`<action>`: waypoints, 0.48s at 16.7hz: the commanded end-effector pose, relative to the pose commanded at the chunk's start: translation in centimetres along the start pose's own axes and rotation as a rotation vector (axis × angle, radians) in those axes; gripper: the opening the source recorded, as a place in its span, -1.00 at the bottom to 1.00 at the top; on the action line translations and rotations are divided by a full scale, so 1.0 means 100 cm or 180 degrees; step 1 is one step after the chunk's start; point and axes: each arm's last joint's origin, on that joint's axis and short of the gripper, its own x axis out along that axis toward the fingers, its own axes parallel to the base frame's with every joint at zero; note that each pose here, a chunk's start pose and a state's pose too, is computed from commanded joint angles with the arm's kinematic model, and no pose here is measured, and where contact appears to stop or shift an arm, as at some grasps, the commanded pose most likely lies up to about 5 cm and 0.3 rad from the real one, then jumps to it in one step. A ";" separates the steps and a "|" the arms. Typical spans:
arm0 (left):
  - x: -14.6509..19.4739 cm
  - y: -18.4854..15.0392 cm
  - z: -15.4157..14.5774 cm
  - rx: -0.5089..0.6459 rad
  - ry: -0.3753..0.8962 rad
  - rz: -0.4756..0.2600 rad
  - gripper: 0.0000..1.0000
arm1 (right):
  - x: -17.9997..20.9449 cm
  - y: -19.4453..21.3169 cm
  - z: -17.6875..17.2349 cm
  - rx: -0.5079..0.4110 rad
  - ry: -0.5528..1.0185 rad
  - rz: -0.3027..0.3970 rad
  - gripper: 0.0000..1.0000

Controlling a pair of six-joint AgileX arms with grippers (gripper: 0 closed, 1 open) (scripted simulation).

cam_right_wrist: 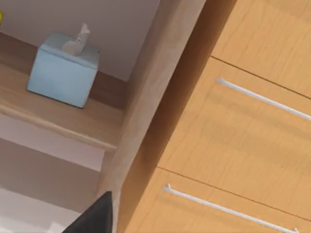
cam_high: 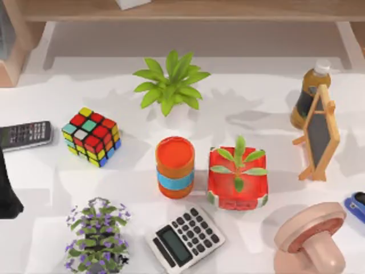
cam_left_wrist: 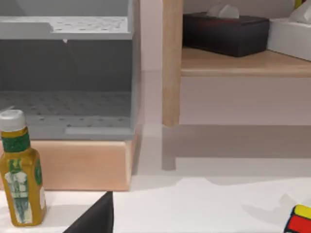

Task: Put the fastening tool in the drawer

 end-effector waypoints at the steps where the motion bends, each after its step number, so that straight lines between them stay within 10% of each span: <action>1: 0.000 0.000 0.000 0.0000 0.0000 0.0000 1.00 | 0.016 -0.007 0.004 -0.0202 0.0059 0.0020 1.00; 8: 0.000 0.000 0.000 0.0000 0.0000 0.0000 1.00 | 0.155 -0.054 -0.052 -0.1732 0.0369 0.0269 1.00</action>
